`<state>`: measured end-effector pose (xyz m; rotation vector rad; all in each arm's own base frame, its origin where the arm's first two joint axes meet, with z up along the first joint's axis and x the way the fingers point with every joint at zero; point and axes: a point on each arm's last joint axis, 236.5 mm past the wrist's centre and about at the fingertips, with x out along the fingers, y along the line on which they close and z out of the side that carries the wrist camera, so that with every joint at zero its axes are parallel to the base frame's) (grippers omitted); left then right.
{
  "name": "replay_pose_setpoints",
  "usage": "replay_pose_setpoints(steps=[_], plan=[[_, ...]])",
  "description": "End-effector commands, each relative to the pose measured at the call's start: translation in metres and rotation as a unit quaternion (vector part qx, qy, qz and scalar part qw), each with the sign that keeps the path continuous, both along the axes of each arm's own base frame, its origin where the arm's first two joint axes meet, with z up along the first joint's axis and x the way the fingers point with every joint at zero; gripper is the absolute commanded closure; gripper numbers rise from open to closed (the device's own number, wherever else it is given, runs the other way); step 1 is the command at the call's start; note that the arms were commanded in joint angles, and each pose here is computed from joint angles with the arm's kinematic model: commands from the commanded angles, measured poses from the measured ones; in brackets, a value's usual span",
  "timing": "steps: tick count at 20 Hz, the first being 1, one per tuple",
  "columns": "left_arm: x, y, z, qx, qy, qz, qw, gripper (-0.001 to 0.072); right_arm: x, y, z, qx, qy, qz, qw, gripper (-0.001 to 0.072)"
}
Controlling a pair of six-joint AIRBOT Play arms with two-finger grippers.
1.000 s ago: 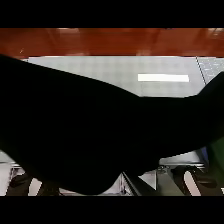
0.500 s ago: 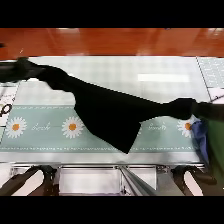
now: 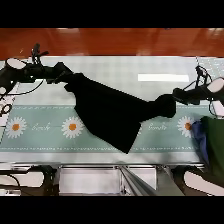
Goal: Fold the shirts.
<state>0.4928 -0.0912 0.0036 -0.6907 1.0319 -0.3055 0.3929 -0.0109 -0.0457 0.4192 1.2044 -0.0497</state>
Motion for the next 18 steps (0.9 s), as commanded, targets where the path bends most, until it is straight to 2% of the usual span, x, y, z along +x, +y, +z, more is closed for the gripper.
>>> replay_pose_setpoints(steps=[1, 3, 6, 9, 12, 16, 18], plan=[[-0.018, 0.007, 0.001, -0.035, 0.061, -0.02, 0.997, 0.0199, 0.032, -0.003, 0.017, 0.023, 0.003, 0.013, 1.0, 0.0302], [-0.046, 0.025, 0.02, -0.049, 0.086, -0.043, 0.994, 0.0199, 0.033, -0.033, 0.056, 0.019, -0.009, 0.004, 1.0, 0.0303], [-0.101, 0.041, 0.023, -0.026, 0.108, -0.038, 0.993, 0.0199, -0.005, -0.077, 0.063, 0.033, 0.014, -0.053, 0.998, 0.0304], [-0.188, 0.016, -0.011, -0.041, 0.165, -0.039, 0.985, 0.02, -0.049, -0.067, 0.027, 0.07, 0.029, -0.067, 0.995, 0.0303], [-0.262, -0.011, -0.044, -0.079, 0.221, -0.029, 0.972, 0.02, -0.067, -0.039, 0.008, 0.117, 0.01, -0.063, 0.991, 0.0303], [-0.303, -0.04, -0.07, -0.145, 0.272, 0.011, 0.951, 0.02, -0.069, -0.019, 0.011, 0.153, -0.001, -0.043, 0.987, 0.0304], [-0.308, -0.055, -0.078, -0.157, 0.276, 0.014, 0.948, 0.02, -0.069, -0.017, 0.012, 0.159, -0.003, -0.043, 0.986, 0.0304]])
